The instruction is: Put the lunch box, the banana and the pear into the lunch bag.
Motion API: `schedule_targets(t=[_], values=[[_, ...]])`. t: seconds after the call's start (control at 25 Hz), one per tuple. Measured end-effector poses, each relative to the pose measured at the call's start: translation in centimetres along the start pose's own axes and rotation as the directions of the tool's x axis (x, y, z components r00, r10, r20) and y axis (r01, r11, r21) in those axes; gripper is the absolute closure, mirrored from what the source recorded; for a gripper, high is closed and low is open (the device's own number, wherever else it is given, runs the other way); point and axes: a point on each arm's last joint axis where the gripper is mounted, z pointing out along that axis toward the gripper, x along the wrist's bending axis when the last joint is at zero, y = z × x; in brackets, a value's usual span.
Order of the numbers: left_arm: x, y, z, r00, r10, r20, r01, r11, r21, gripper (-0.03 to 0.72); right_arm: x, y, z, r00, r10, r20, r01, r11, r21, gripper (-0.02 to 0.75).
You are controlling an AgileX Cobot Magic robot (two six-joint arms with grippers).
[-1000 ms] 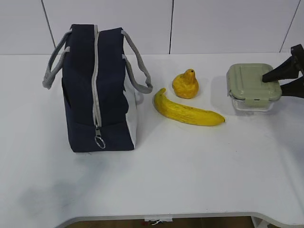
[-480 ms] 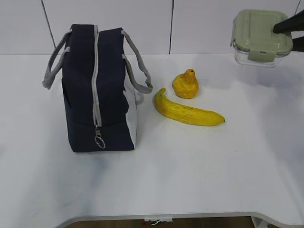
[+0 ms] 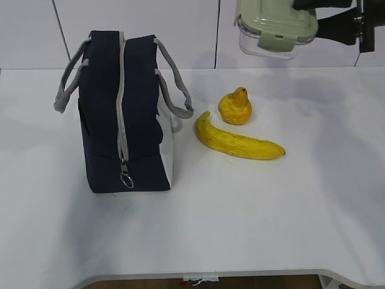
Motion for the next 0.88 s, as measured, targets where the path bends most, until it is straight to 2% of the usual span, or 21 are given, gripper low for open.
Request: schedule_targets(t=[0.16, 0.28, 0.4, 0.68, 0.88], values=[[0.8, 3.7, 3.2, 0.998, -0.059, 0.017, 0.059, 0.998, 0.002, 0.280, 1.7, -0.9, 2.3, 0.997, -0.020, -0.078, 0.022, 0.999, 0.034, 0.341], [1.5, 5.9, 6.1, 0.995, -0.095, 0.035, 0.094, 0.995, 0.034, 0.255, 3.3, -1.7, 4.1, 0.988, -0.041, -0.149, 0.050, 0.997, 0.055, 0.341], [2.3, 7.6, 8.8, 0.993, -0.102, 0.058, 0.099, 0.993, 0.056, 0.249, 4.6, -2.7, 5.9, 0.981, -0.058, -0.186, 0.074, 0.994, 0.081, 0.341], [3.9, 9.6, 13.1, 0.992, -0.116, 0.058, 0.110, 0.990, 0.093, 0.244, 6.0, -3.9, 8.3, 0.980, -0.076, -0.186, 0.093, 0.992, 0.085, 0.341], [4.8, 9.8, 16.0, 0.980, -0.179, 0.092, 0.165, 0.976, 0.139, 0.246, 6.7, -4.3, 9.7, 0.983, -0.081, -0.164, 0.090, 0.995, 0.051, 0.341]])
